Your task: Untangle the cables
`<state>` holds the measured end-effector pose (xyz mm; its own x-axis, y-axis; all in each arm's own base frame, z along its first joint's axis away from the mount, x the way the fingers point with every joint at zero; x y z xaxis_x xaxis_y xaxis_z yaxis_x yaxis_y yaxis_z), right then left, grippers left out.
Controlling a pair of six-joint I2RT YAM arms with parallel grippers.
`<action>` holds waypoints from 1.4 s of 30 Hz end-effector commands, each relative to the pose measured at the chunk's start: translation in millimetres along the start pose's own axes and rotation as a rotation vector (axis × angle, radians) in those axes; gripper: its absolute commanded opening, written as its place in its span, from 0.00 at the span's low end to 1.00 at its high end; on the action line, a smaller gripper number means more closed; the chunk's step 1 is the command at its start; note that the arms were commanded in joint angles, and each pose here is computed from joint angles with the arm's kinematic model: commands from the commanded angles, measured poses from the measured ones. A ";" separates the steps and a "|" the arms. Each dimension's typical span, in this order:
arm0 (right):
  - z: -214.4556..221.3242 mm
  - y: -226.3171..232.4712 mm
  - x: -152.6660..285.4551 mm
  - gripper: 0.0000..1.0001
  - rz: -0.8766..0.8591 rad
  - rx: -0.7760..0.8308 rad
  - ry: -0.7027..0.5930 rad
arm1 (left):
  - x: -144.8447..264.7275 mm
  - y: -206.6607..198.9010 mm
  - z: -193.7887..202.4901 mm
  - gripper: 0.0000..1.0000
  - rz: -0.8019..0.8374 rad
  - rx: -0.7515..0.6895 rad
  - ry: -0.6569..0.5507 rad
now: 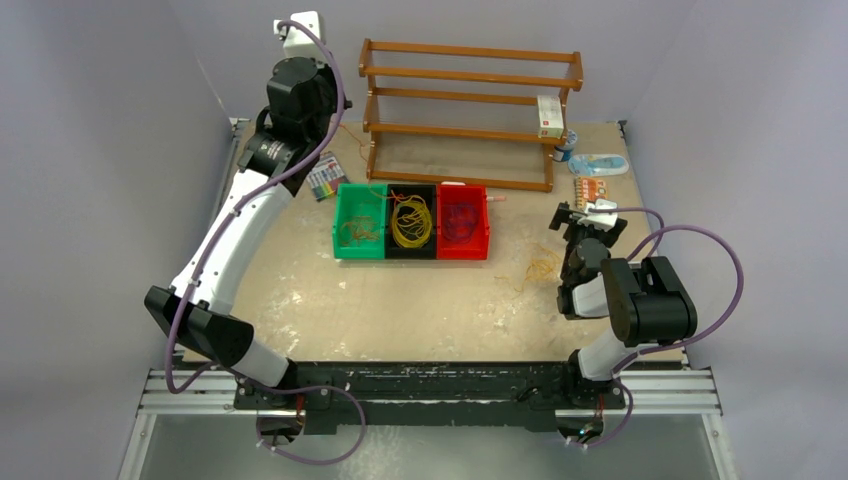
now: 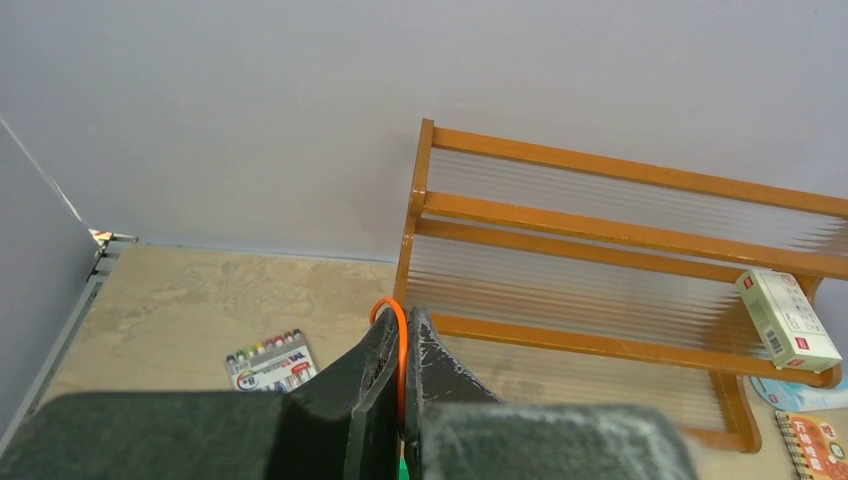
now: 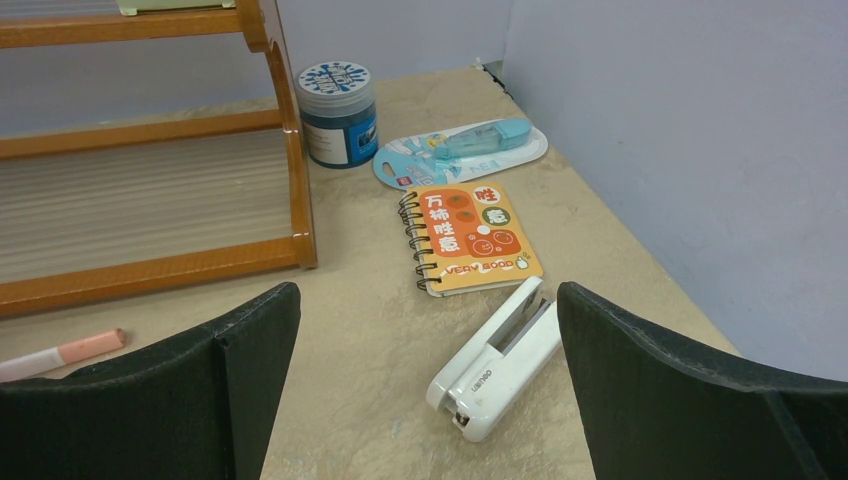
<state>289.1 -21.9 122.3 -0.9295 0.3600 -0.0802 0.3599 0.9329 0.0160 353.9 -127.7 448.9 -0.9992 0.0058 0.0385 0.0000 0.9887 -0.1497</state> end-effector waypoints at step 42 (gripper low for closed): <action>-39.6 -13.3 20.7 0.99 0.059 -0.053 -0.224 | 17.3 4.2 -24.1 0.00 0.038 0.059 -0.070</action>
<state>275.7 -23.7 115.3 -0.9262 0.3727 -0.0577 0.3736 0.9276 -0.0059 352.1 -127.8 449.2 -0.9985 0.0305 0.0454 0.0223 0.9851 -0.1706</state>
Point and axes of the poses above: each gripper's point midway between its finger pads, its own x axis back along the fingers, its own y axis along the line the jaws close on, z = x × y, the point moved 10 cm from there along x, back along the fingers, and after that the axes turned 1 degree about -x, right-handed, at the moved point
